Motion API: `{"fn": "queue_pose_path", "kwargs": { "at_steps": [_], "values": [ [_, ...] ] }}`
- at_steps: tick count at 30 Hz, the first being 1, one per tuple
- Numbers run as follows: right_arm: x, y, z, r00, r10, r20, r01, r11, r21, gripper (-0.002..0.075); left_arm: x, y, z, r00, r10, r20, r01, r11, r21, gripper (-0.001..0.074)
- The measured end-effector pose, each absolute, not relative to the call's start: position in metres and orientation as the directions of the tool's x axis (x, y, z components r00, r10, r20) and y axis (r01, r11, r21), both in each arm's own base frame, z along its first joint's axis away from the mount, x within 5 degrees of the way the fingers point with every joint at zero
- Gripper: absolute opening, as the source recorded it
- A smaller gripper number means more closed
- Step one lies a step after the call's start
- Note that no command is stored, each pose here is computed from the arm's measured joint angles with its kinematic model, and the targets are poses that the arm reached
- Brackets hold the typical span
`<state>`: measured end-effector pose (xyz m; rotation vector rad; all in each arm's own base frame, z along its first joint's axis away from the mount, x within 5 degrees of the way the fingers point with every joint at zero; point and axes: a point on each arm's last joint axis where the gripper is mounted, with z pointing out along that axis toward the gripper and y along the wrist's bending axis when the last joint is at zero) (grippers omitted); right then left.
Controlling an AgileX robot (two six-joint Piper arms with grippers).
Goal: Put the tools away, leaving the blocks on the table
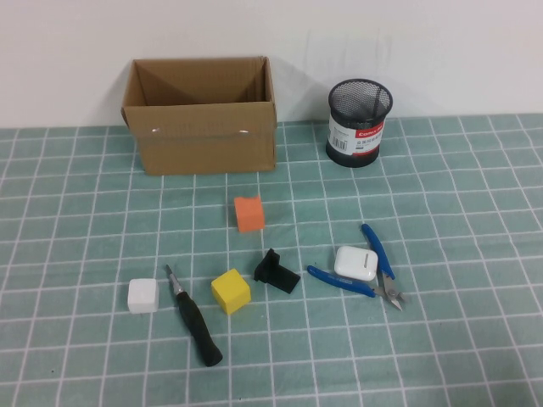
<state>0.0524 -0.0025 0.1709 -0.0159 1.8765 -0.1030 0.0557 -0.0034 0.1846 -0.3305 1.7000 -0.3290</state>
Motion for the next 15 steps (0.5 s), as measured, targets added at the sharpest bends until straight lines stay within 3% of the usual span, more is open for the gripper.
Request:
{"fn": "queue_pose_path", "kwargs": {
  "at_steps": [3, 9, 15],
  "values": [
    [0.052, -0.002, 0.171, -0.304, -0.063, -0.951, 0.041, 0.996, -0.079, -0.0008, 0.056, -0.003, 0.190, -0.092, -0.514, -0.853, -0.020, 0.857, -0.514, -0.0004],
    [0.052, -0.002, 0.171, -0.304, -0.063, -0.951, 0.041, 0.996, -0.079, -0.0008, 0.057, -0.003, 0.194, -0.055, -0.579, -0.813, -0.008, 0.815, -0.580, -0.0004],
    [0.052, -0.002, 0.171, -0.304, -0.063, -0.951, 0.041, 0.996, -0.079, -0.0007, 0.052, -0.010, 0.222, -0.173, -0.608, -0.775, -0.003, 0.787, -0.617, -0.0004]
  ]
}}
